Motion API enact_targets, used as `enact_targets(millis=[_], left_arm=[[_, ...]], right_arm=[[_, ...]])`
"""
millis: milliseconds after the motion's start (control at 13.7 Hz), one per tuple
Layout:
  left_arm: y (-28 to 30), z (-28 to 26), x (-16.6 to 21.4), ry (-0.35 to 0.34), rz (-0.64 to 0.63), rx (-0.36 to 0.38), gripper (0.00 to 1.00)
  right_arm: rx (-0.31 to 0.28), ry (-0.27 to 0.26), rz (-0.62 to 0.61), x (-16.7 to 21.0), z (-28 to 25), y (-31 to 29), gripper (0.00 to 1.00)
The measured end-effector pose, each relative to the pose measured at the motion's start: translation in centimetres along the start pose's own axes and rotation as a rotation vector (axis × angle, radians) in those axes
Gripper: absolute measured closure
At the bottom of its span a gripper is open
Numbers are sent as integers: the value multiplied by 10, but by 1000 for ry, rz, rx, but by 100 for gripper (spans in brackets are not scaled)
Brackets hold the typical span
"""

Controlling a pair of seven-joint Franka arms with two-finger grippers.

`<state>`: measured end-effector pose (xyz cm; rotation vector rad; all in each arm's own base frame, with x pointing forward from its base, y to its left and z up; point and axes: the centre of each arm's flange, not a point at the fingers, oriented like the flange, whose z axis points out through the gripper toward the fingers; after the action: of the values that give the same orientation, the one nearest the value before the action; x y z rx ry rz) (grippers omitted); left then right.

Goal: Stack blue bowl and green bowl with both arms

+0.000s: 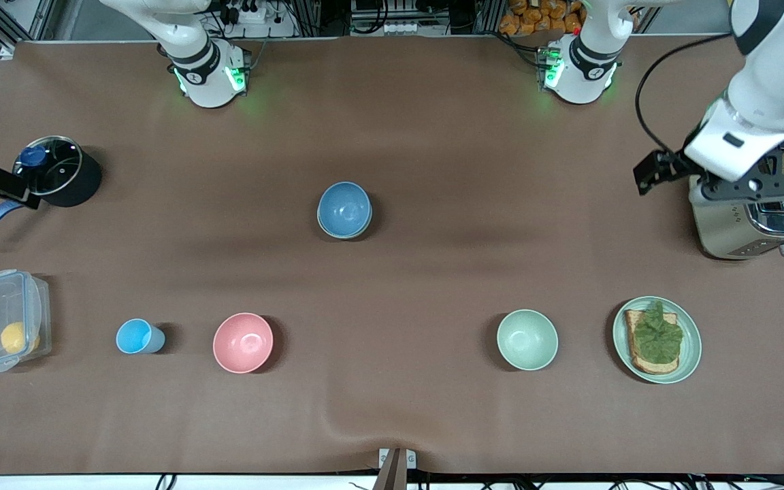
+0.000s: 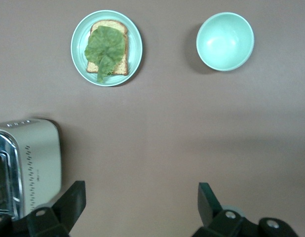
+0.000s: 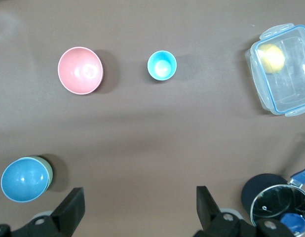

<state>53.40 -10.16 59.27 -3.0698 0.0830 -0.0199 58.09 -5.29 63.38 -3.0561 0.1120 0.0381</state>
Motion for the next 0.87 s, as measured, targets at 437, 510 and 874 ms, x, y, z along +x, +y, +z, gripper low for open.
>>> enact_targets(millis=[437,510,874], left_arm=[[-3,-48,-6,-29,57,-44,0],[-2,-49,-5,-31,57,-59,0],[0,-48,-1,-38,62,-64,0]], right_arm=[[-7,40,-12,-15,-26,-8,0],[-7,45,-11,-16,-29,-7,0],[-5,72,-21,-29,-47,-10,0]])
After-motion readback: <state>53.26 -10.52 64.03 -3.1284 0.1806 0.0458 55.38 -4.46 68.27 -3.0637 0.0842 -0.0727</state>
